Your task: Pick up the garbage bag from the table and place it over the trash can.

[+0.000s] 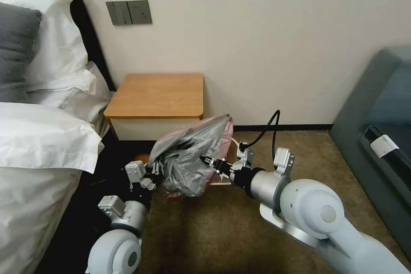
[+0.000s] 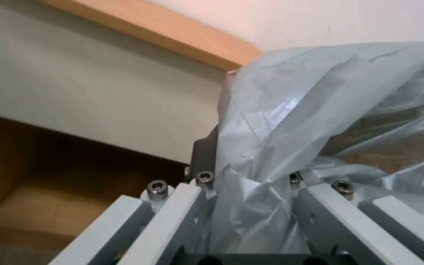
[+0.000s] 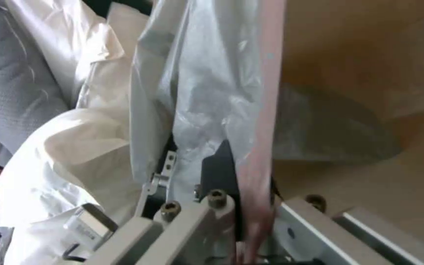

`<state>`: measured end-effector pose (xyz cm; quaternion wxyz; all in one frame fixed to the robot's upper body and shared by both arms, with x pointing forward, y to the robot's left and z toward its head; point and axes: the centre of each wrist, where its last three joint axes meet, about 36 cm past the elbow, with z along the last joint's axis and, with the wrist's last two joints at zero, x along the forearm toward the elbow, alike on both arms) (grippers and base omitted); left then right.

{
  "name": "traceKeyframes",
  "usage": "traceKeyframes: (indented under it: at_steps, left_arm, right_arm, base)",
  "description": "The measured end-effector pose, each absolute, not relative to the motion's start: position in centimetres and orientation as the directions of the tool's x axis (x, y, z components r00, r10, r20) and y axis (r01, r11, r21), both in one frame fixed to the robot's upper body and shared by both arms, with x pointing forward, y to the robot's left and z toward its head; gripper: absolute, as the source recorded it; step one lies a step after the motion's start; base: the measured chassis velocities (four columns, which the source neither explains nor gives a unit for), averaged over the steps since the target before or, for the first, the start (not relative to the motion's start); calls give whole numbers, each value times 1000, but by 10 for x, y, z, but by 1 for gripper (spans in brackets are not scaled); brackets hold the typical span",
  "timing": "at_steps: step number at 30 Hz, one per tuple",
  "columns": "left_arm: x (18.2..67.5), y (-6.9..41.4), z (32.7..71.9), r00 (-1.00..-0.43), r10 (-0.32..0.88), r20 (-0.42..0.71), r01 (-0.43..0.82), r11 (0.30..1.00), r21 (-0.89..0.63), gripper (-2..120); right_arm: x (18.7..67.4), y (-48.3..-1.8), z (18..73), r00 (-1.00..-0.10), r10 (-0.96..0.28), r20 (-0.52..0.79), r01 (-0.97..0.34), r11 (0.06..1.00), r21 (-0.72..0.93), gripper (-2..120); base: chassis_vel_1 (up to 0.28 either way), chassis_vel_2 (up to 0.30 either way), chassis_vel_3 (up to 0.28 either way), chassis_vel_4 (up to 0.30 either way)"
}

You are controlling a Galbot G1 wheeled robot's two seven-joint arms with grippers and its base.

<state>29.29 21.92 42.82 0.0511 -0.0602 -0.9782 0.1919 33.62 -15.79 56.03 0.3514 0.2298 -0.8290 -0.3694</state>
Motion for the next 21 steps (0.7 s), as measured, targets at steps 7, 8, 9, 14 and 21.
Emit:
traceKeyframes:
  at_steps: [7, 8, 9, 14, 21]
  left_arm:
    - [298, 219, 432, -989, 90, 119, 30, 902, -430, 8]
    - [298, 220, 434, -989, 84, 125, 21, 898, -440, 8]
    - [299, 221, 435, -989, 81, 127, 16, 895, -447, 8]
    - [301, 226, 438, -988, 76, 133, 4, 883, -470, 8]
    - [304, 237, 447, -988, 65, 140, -17, 855, -518, 8]
  right_arm:
    - [329, -168, 568, -672, -620, 405, -131, 637, 759, 0]
    - [328, -172, 569, -677, -615, 405, -131, 642, 756, 0]
    - [326, -174, 570, -680, -611, 405, -130, 644, 754, 0]
    - [325, -182, 573, -691, -598, 405, -123, 650, 750, 0]
    - [328, -193, 576, -719, -563, 407, -115, 674, 730, 0]
  base:
    - [0, 0, 0, 0]
    - [0, 0, 0, 0]
    - [0, 0, 0, 0]
    - [0, 0, 0, 0]
    - [0, 0, 0, 0]
